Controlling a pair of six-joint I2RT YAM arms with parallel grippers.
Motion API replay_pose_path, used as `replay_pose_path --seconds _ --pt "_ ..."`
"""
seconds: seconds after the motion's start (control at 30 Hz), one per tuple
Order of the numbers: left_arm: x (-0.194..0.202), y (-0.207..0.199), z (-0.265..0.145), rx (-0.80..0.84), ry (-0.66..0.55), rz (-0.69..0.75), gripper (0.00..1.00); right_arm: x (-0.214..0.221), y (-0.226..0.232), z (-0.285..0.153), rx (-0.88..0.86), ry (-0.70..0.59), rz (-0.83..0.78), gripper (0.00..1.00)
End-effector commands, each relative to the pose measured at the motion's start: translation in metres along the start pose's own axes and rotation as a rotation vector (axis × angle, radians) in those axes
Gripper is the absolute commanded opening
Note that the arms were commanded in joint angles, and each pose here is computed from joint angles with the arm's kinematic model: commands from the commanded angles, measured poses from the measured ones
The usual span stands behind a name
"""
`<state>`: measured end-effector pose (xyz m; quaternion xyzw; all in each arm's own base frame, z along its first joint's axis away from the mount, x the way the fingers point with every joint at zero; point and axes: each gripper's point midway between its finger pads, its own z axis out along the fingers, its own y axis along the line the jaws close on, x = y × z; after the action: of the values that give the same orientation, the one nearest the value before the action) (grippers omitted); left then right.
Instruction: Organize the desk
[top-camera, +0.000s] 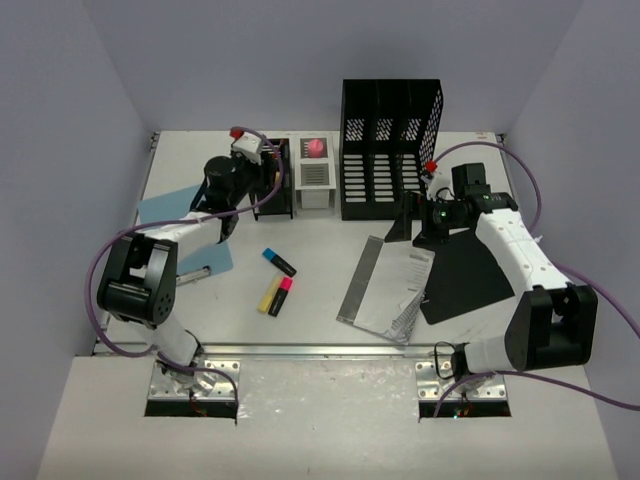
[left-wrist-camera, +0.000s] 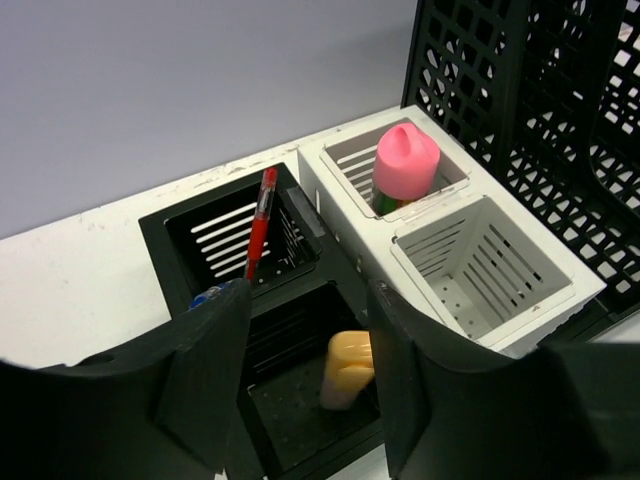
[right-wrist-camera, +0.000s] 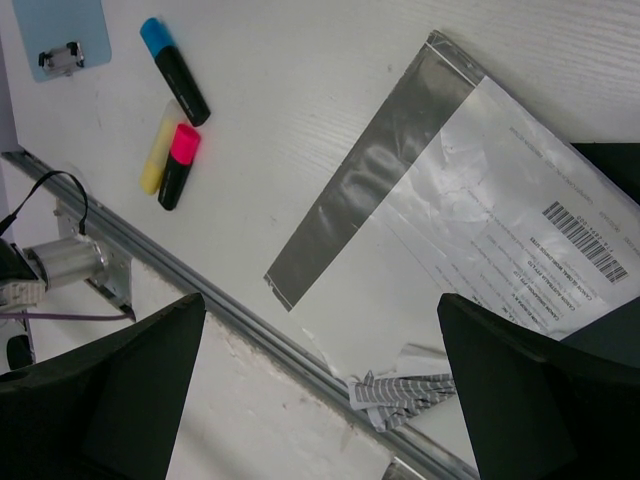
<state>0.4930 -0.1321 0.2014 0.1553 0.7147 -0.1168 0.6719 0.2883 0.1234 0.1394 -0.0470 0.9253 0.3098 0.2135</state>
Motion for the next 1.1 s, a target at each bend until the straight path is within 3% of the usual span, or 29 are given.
replay_pose_path --seconds 0.0,0.17,0.2,0.27,0.3,0.33,0.37,0.4,0.47,0.6,0.67,0.9,1.07 --pt "-0.055 0.010 -0.007 0.007 -0.126 0.007 0.50 -0.016 0.007 -0.008 -0.002 -0.044 -0.046 0.99" --pt "-0.084 0.000 -0.023 0.114 -0.154 0.108 0.54 -0.017 0.010 -0.010 -0.008 -0.052 -0.049 0.99" --pt "-0.093 -0.004 -0.033 0.155 -0.155 0.217 0.53 -0.017 0.011 -0.012 -0.011 -0.055 -0.055 0.99" --pt "-0.096 -0.039 -0.057 0.403 -0.196 0.364 0.49 -0.016 0.011 -0.012 -0.010 -0.059 -0.061 0.99" --pt "-0.088 -0.041 -0.079 0.500 -0.199 0.531 0.50 -0.015 0.011 -0.014 -0.011 -0.063 -0.065 0.99" --pt "-0.078 -0.060 -0.097 0.653 -0.210 0.597 0.53 -0.015 0.011 -0.013 -0.011 -0.063 -0.066 0.99" --pt "-0.092 -0.059 -0.101 0.677 -0.287 0.872 0.54 -0.014 0.012 -0.014 -0.015 -0.065 -0.071 0.99" --pt "-0.047 -0.072 -0.125 0.825 -0.144 0.825 0.55 -0.012 0.011 -0.013 -0.013 -0.061 -0.069 0.99" --pt "-0.031 -0.078 -0.143 0.940 -0.123 0.971 0.57 -0.011 0.011 -0.013 -0.017 -0.063 -0.071 0.99" --pt "0.040 -0.081 -0.210 1.308 -0.025 1.332 0.58 -0.006 0.011 -0.009 -0.032 -0.050 -0.054 0.99" --pt "0.056 -0.083 -0.228 1.404 -0.069 1.450 0.58 -0.005 0.011 -0.008 -0.035 -0.044 -0.049 0.99" --pt "0.080 -0.117 -0.239 1.588 -0.114 1.639 0.55 0.000 0.008 -0.004 -0.035 -0.035 -0.046 0.99" --pt "0.103 -0.155 -0.270 1.749 -0.195 1.638 0.54 0.007 0.006 -0.002 -0.039 -0.018 -0.046 0.99"
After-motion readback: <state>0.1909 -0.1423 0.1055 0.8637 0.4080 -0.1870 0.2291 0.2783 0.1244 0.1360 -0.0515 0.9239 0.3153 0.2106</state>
